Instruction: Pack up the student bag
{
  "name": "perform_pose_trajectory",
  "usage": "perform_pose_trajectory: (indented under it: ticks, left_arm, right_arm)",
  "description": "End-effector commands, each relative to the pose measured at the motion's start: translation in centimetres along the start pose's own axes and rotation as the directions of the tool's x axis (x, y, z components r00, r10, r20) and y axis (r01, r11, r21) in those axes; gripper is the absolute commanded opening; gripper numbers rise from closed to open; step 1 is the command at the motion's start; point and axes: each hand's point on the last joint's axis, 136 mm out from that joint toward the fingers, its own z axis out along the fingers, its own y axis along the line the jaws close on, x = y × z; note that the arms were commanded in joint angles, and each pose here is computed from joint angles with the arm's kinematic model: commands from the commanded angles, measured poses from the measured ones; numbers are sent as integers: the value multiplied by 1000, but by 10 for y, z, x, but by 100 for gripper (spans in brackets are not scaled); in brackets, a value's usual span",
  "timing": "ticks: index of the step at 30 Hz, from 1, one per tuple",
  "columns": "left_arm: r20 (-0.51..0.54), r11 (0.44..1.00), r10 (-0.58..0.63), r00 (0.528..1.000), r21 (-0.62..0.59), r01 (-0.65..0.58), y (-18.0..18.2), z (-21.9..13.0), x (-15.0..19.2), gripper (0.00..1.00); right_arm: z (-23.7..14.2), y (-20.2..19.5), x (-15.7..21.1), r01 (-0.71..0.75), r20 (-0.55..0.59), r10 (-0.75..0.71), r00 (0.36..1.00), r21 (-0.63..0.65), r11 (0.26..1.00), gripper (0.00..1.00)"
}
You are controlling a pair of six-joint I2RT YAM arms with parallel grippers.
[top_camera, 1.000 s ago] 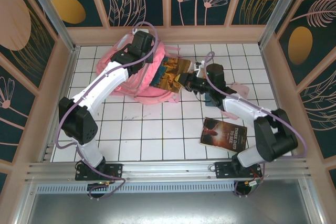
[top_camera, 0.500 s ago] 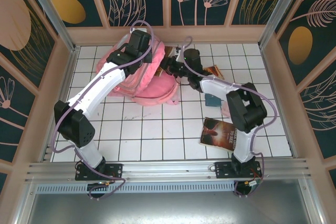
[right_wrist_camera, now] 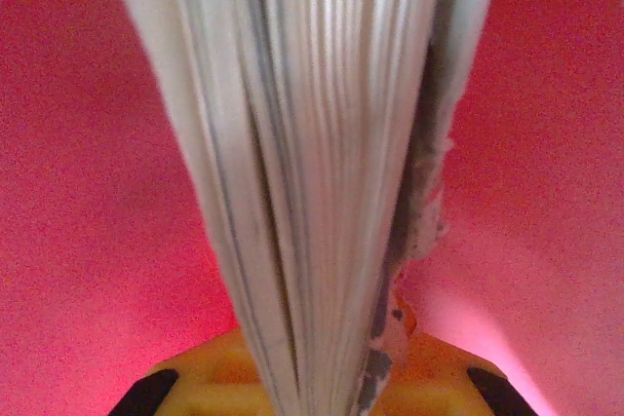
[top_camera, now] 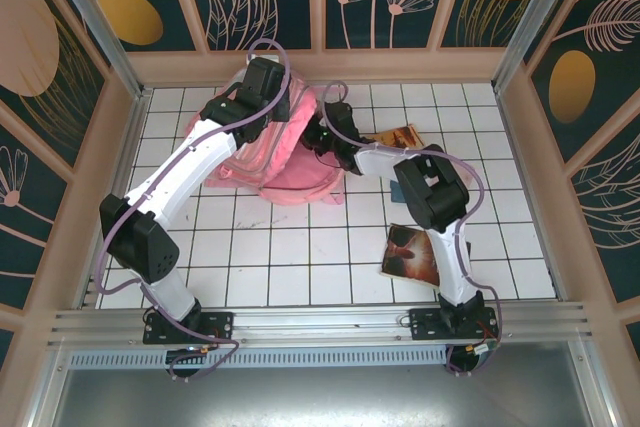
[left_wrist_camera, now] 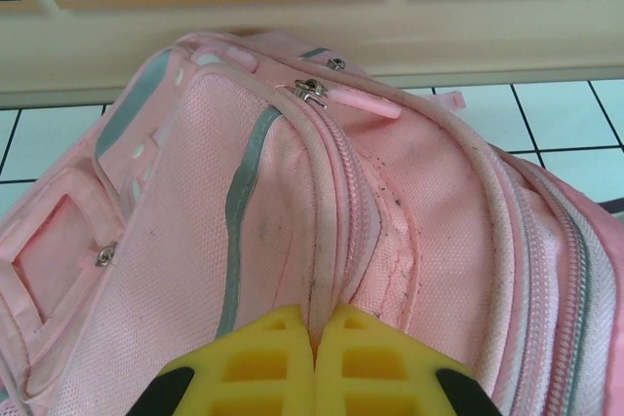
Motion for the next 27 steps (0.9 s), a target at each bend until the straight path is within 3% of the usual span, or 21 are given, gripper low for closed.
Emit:
perform_pose_trajectory:
  ticks: [1, 5, 11, 15, 18, 27]
  left_arm:
    - [214, 992, -117, 970, 72, 104, -2, -48, -66, 0]
    - [210, 992, -117, 971, 71, 105, -2, -48, -65, 0]
    - [208, 992, -118, 971, 57, 108, 3, -48, -61, 0]
    - [205, 992, -121, 971, 54, 112, 3, -48, -59, 0]
    - [214, 992, -125, 969, 39, 119, 8, -50, -61, 0]
    - [210, 989, -149, 966, 13, 149, 20, -44, -57, 0]
  right_arm:
    - [3, 56, -17, 29, 76, -20, 997, -116, 993, 2]
    - [19, 70, -11, -35, 42, 42, 998, -159, 987, 3]
    - [45, 56, -8, -117, 1, 118, 993, -118, 986, 10]
    - [46, 48, -4, -119, -45, 116, 992, -63, 991, 48]
    - [34, 44, -3, -110, -68, 109, 992, -15, 994, 61]
    - [-30, 49, 4, -138, -120, 142, 983, 38, 990, 66]
